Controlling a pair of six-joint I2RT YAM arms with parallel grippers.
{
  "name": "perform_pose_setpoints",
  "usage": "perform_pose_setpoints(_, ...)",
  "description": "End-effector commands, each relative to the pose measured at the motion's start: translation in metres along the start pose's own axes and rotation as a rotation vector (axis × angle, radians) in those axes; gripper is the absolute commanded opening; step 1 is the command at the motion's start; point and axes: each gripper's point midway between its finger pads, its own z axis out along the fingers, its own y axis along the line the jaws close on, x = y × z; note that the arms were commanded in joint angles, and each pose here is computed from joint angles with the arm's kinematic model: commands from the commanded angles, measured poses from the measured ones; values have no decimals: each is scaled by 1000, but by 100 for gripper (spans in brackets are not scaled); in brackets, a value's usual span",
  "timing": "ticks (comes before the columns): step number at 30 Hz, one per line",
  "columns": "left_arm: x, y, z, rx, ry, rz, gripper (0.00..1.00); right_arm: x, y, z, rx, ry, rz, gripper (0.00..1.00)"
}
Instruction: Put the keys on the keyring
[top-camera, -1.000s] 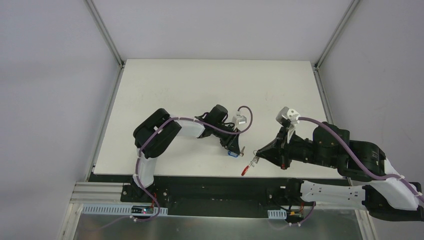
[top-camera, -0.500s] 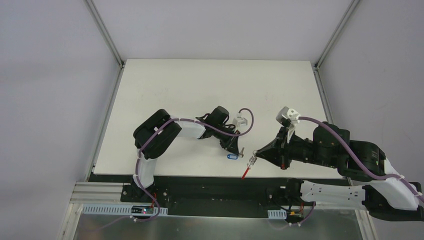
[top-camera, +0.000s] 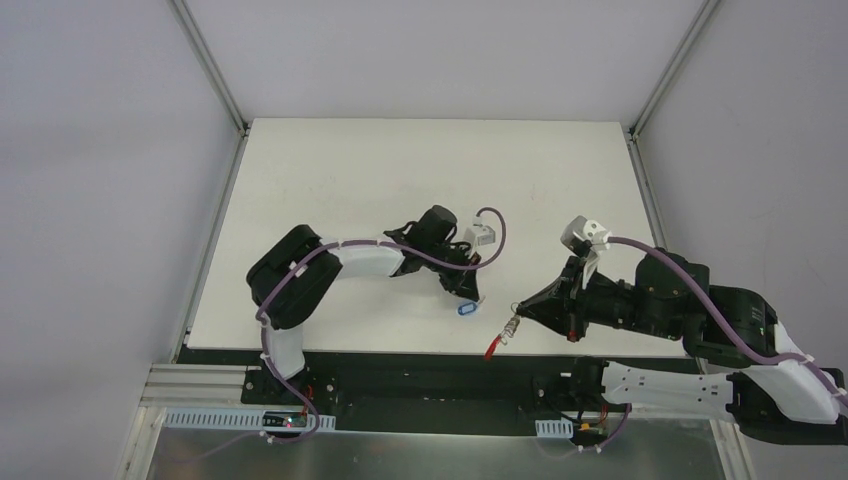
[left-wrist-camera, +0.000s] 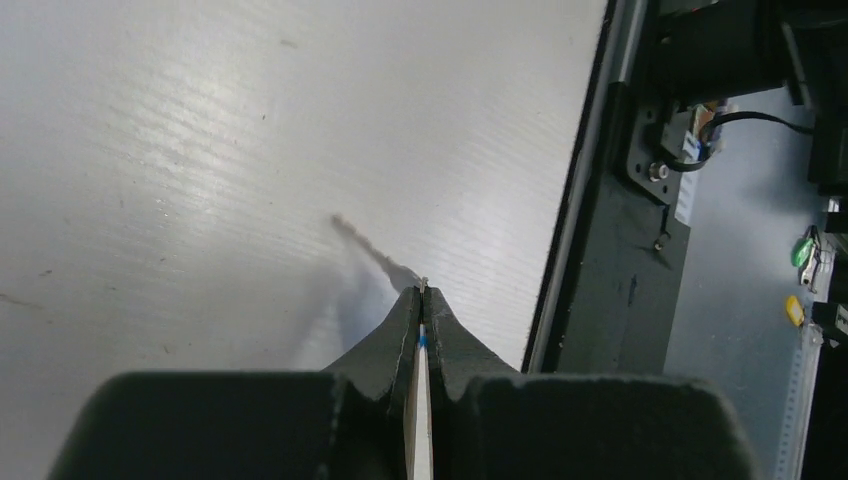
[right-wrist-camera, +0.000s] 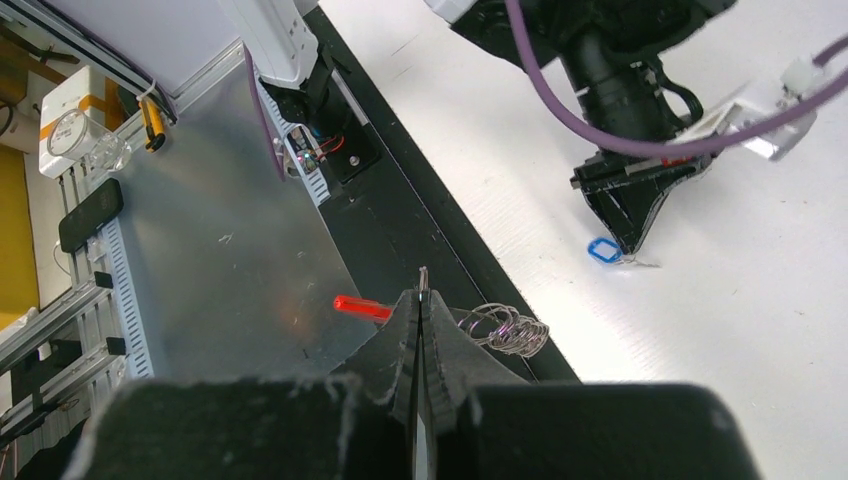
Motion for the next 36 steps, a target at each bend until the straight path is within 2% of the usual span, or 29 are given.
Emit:
perform_pose_setpoints(1, -51, -35, -36, -28, -139, 152, 0, -16, 0, -8, -1, -85, 19, 0)
perform_pose_setpoints(10, -87, -79, -88, -54, -282, 267, 0, -23, -2, -9, 11, -106, -30, 0)
perform_pose_setpoints(18, -112, -133, -143, -35, -420, 372, 0, -32, 11, -6, -55, -115, -84, 0)
perform_pose_setpoints(27, -120, -196, -208, 22, -570, 492, 0, -51, 34, 8, -162, -158, -154, 0)
perform_pose_setpoints(36, -114, -239, -244, 99, -634, 578, 0, -67, 56, 26, -261, -203, -216, 0)
